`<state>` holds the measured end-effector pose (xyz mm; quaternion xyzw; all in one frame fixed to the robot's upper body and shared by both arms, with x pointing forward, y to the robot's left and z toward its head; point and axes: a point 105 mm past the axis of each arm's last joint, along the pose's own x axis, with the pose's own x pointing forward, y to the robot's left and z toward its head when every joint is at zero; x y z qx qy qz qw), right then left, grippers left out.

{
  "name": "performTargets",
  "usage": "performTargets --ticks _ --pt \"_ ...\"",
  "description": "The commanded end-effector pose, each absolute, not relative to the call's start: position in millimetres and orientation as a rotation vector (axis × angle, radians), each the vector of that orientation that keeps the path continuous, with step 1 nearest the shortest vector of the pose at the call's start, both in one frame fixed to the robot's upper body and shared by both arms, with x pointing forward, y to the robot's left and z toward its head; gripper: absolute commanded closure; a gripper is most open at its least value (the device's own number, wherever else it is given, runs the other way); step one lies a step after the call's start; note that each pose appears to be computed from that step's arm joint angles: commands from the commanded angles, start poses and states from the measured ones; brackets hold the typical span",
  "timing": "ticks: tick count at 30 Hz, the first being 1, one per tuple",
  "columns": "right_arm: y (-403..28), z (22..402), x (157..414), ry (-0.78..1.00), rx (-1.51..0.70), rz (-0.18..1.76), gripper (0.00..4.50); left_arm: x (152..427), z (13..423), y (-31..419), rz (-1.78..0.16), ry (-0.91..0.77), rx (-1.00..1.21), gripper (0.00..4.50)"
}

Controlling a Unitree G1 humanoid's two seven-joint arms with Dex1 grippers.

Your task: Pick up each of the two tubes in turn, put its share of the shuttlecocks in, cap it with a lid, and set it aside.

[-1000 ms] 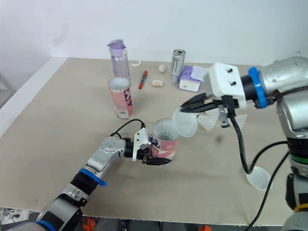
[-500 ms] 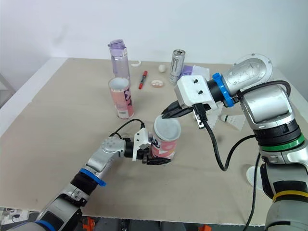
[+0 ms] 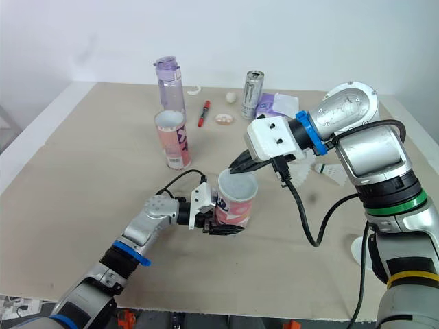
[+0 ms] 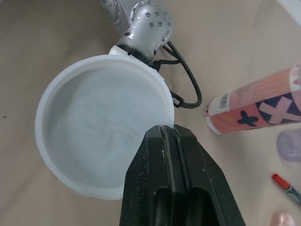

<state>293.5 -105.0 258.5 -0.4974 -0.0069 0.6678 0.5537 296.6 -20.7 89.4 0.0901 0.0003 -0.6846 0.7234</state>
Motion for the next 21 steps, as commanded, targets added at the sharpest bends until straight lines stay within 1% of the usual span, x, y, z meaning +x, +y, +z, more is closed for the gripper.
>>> performTargets --ticks 1,5,8,9,10,14,18,21 --pt "-106.4 258.3 287.3 -0.014 -1.217 1.623 4.42 299.3 68.8 -10.4 -1.468 0.096 0.219 1.37" --pt "-108.5 257.1 289.4 0.005 -1.211 1.616 4.42 300.4 69.2 -9.0 -1.461 0.097 0.216 1.37" --pt "-108.5 259.1 290.7 -0.008 -1.207 1.606 3.72 300.9 69.2 -8.6 -1.458 0.100 0.216 1.37" --pt "-108.1 260.6 290.8 -0.022 -1.208 1.603 3.24 301.2 69.2 -8.5 -1.457 0.101 0.216 1.37" --pt "-107.8 262.3 291.0 -0.034 -1.205 1.597 3.07 301.4 69.1 -8.4 -1.457 0.102 0.216 1.37" --pt "-107.6 274.4 290.4 -0.074 -1.136 1.571 3.07 301.8 68.9 -8.0 -1.456 0.105 0.216 1.37" --pt "-112.9 297.2 288.8 -0.097 -0.924 1.518 3.07 302.5 69.3 -7.3 -1.453 0.106 0.217 1.37" --pt "-116.0 298.7 281.6 -0.073 -0.800 1.532 3.07 303.0 70.0 -6.8 -1.449 0.103 0.215 1.37"
